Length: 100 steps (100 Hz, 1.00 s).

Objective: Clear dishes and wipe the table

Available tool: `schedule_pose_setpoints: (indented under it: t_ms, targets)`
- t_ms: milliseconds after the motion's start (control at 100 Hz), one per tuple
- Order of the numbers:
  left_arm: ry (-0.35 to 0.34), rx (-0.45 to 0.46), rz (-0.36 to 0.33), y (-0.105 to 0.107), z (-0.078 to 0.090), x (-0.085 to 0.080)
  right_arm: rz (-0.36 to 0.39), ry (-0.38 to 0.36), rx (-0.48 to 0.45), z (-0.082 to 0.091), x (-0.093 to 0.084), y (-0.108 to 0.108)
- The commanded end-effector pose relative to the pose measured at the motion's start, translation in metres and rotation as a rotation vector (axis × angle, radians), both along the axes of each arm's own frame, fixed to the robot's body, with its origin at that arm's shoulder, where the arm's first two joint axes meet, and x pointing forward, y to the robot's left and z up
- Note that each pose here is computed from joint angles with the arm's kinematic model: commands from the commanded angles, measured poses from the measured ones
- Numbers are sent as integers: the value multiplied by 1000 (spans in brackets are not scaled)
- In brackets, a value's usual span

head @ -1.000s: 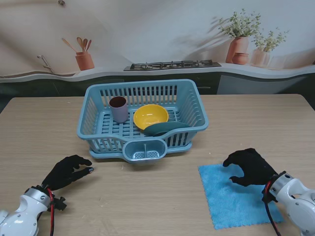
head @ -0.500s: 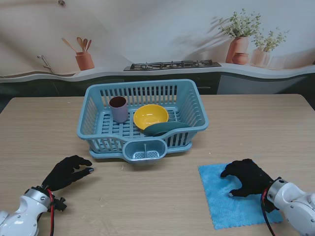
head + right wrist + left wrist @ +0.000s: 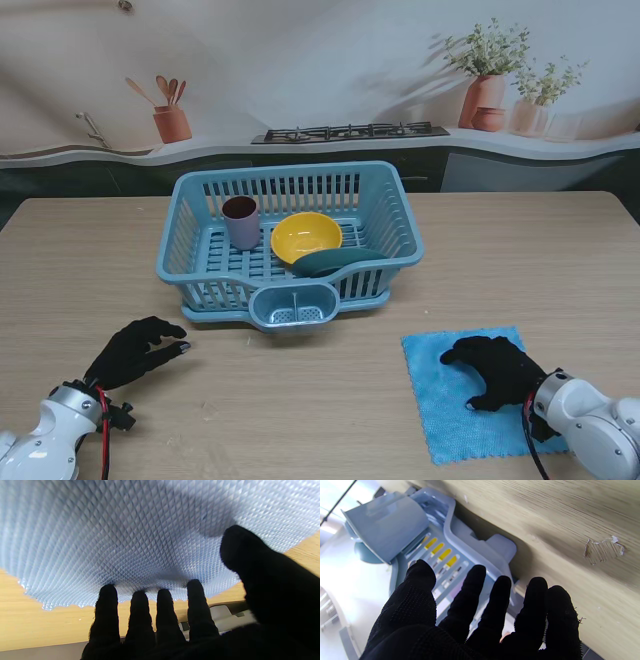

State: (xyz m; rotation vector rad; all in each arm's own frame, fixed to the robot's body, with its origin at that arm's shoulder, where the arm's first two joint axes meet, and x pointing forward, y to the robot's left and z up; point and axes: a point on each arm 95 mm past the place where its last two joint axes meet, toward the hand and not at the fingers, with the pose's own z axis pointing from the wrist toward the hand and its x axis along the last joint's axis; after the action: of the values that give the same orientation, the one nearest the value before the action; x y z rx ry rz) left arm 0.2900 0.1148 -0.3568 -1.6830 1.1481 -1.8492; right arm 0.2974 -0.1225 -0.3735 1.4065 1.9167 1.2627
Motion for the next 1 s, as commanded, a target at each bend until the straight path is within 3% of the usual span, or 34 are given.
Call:
schedule_pose_setpoints:
  t_ms: [0, 320, 700, 990]
  targets:
    - [5, -3, -4, -3, 0, -2, 13, 90, -43, -27, -16, -2]
    - [-5, -4, 1, -2, 0, -4, 12, 52, -64, -54, -16, 6]
    - [-3, -4, 5, -3, 0, -4, -95, 20, -5, -69, -16, 15]
    - [1, -2, 7, -3, -1, -4, -135, -52, -39, -67, 10, 20]
